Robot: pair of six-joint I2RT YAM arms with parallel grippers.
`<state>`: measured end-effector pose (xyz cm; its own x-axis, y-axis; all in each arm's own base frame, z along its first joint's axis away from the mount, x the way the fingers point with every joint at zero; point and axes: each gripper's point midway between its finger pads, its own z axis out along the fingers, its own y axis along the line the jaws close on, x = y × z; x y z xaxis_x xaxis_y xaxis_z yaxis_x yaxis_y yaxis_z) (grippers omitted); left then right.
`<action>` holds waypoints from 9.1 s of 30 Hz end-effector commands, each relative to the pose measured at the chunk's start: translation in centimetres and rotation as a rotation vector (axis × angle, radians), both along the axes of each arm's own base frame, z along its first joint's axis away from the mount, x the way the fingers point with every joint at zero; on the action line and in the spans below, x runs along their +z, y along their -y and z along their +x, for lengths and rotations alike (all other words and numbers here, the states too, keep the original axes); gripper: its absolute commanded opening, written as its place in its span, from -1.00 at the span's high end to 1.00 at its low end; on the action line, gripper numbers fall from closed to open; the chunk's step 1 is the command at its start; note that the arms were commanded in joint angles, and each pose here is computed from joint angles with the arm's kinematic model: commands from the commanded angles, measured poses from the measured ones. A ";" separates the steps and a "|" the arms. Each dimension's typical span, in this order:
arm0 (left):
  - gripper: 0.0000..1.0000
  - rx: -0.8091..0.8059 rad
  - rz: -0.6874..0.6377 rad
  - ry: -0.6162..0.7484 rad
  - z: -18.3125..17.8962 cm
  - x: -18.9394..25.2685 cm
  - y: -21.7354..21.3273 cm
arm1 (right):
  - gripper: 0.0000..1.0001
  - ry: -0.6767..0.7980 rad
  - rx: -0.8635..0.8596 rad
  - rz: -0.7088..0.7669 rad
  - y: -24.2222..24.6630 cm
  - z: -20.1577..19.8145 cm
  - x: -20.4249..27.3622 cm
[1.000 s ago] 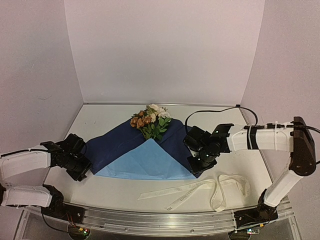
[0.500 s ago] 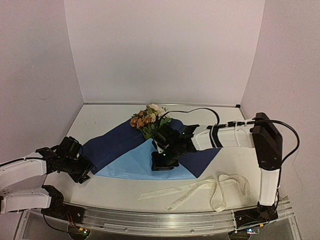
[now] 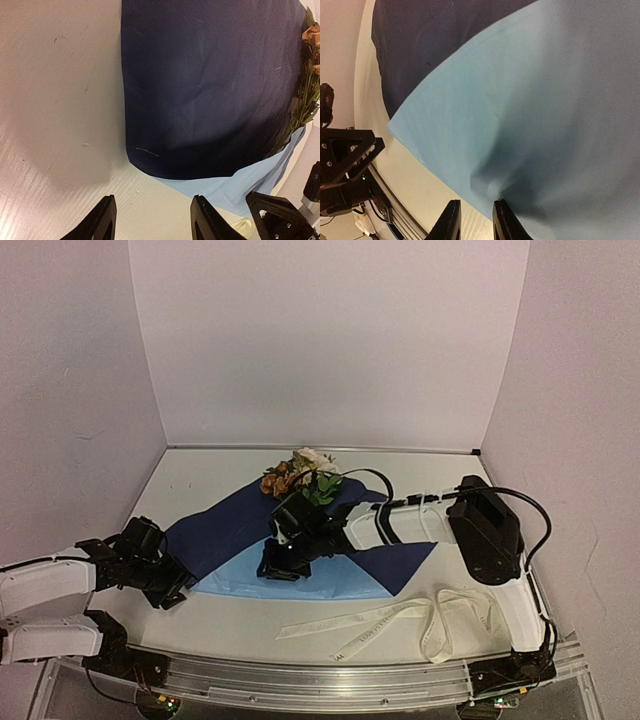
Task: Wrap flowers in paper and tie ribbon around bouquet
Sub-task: Pick up the one-fourth-folded wrapping paper from the center of the board, then fold the 1/4-folded wrapping paper at the center of the board, then pass from the left arm to the right, then press the fold line on the 2/3-folded wrapping paper.
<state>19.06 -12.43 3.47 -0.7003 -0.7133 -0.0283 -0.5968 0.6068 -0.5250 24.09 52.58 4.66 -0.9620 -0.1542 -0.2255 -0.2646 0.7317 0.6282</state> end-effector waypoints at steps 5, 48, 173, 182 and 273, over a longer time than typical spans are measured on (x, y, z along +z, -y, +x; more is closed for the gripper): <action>-0.03 -0.022 -0.005 0.028 0.7 0.3 0.4 | 0.57 -0.022 0.004 0.088 -3.5 -0.2 0.4; 0.23 -0.018 0.081 0.130 4.4 -0.1 -0.1 | 0.59 -0.003 -0.026 -0.052 -1.6 0.3 -4.5; 1.00 -1.132 0.066 0.505 6.2 6.9 28.5 | -0.13 0.092 -0.493 0.131 15.0 11.9 7.2; 1.00 -1.139 0.068 0.502 6.1 6.7 28.5 | 0.58 0.058 -0.529 0.143 14.8 13.9 6.3; 0.91 -1.064 -0.068 0.189 2.1 -1.3 24.2 | 1.00 0.193 -0.380 -0.292 24.3 12.7 2.9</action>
<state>21.58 -36.61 2.77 -0.9457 0.2540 -0.2028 0.3250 0.7396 -0.5894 36.52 29.09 5.76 -0.9247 0.1267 -0.3590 -0.0183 0.9271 0.3743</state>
